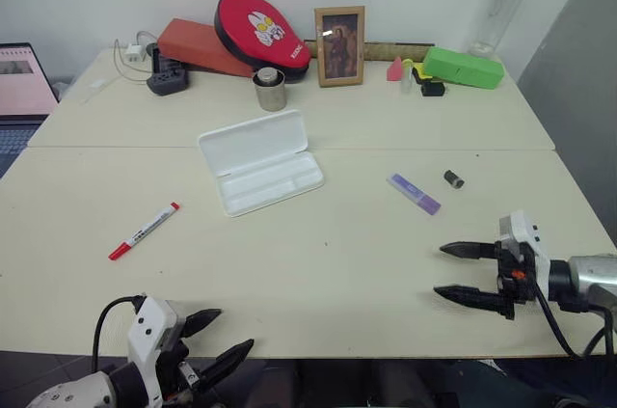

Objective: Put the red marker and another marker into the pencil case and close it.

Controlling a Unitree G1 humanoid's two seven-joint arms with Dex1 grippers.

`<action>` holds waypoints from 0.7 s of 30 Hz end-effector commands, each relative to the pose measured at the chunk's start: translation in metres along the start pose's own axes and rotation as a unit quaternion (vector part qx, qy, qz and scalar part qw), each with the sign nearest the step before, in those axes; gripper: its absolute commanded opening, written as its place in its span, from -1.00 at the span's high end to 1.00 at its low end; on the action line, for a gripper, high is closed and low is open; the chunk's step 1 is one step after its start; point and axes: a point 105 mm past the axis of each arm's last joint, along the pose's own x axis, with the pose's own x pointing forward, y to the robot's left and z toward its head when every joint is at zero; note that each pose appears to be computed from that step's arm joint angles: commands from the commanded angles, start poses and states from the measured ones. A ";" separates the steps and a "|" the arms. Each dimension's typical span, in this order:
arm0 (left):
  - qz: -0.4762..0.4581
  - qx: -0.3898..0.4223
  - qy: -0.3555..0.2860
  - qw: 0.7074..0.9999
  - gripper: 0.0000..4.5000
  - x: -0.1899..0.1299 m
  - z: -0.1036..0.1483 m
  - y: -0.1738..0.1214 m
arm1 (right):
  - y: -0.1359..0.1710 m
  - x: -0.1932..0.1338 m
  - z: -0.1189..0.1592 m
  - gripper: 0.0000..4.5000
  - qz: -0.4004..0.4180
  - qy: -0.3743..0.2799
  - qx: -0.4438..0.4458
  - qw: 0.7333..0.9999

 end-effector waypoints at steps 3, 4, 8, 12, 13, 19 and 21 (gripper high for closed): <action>-0.011 -0.003 -0.016 1.000 -1.00 0.000 0.005 -0.003 | 0.001 -0.003 0.009 -0.97 0.000 -0.006 -0.025 1.000; -0.006 0.003 -0.011 1.000 -1.00 0.000 0.005 -0.002 | 0.001 -0.003 0.009 -0.97 0.000 -0.006 -0.025 1.000; -0.009 0.002 -0.014 1.000 -1.00 0.001 0.006 -0.002 | 0.001 -0.003 0.008 -0.97 0.002 -0.003 -0.025 1.000; -0.010 0.006 -0.014 1.000 -1.00 0.002 0.006 -0.002 | 0.002 -0.004 0.008 -0.97 0.006 -0.001 -0.025 1.000; -0.010 0.006 -0.016 1.000 -1.00 0.002 0.007 -0.001 | 0.002 -0.004 0.007 -0.97 0.005 -0.001 -0.025 1.000; -0.013 0.007 -0.016 1.000 -1.00 0.003 0.008 -0.001 | 0.003 -0.005 0.006 -0.97 0.006 -0.001 -0.025 1.000; -0.013 0.007 -0.017 1.000 -1.00 0.004 0.008 -0.001 | 0.004 -0.005 0.006 -0.97 0.007 -0.001 -0.025 1.000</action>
